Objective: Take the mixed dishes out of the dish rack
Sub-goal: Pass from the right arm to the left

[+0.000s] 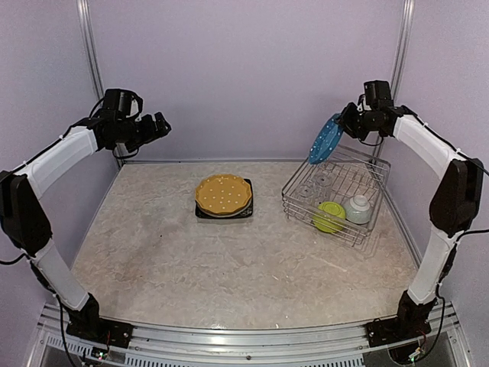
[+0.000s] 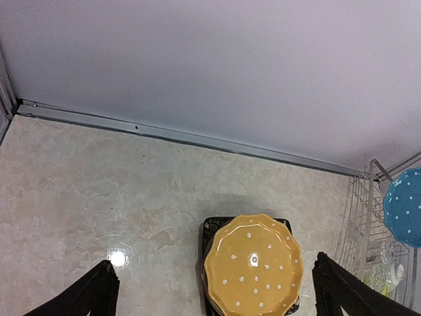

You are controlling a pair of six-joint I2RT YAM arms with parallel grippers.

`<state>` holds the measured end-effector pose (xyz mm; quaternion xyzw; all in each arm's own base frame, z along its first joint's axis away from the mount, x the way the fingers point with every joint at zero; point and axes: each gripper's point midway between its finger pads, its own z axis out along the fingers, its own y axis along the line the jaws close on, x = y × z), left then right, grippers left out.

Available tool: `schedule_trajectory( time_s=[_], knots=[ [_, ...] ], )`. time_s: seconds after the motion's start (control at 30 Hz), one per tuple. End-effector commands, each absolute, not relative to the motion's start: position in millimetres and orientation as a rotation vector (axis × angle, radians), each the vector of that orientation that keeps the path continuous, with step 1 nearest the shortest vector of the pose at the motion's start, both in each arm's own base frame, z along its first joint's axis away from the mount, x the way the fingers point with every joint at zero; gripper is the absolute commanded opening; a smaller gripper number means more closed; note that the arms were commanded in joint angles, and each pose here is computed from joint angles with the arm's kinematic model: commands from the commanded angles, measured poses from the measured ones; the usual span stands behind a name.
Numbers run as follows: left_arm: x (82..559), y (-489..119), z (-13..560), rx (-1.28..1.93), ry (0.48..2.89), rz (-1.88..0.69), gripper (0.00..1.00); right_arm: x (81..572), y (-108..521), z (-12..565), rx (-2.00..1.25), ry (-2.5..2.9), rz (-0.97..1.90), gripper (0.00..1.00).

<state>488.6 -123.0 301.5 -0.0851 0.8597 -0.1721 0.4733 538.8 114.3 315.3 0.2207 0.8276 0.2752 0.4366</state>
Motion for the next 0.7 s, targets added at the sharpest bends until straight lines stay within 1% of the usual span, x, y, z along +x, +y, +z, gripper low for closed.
schedule_trajectory(
  time_s=[0.0, 0.17, 0.4, 0.57, 0.67],
  knots=[
    [474, -144, 325, -0.070, 2.073, -0.577, 0.99, 523, 134, 420, 0.250, 1.792, 0.836, 0.00],
    [457, -169, 343, 0.128, 2.011, -0.730, 0.99, 500, 159, 442, 0.032, 1.713, 0.954, 0.00],
    [433, -204, 367, 0.330, 1.908, -0.925, 0.99, 468, 191, 445, -0.157, 1.663, 1.160, 0.00],
    [421, -235, 367, 0.457, 1.887, -0.967, 0.98, 445, 218, 438, -0.272, 1.654, 1.279, 0.00],
    [415, -252, 362, 0.516, 1.886, -0.973, 0.95, 431, 235, 436, -0.338, 1.639, 1.335, 0.00]
  ],
)
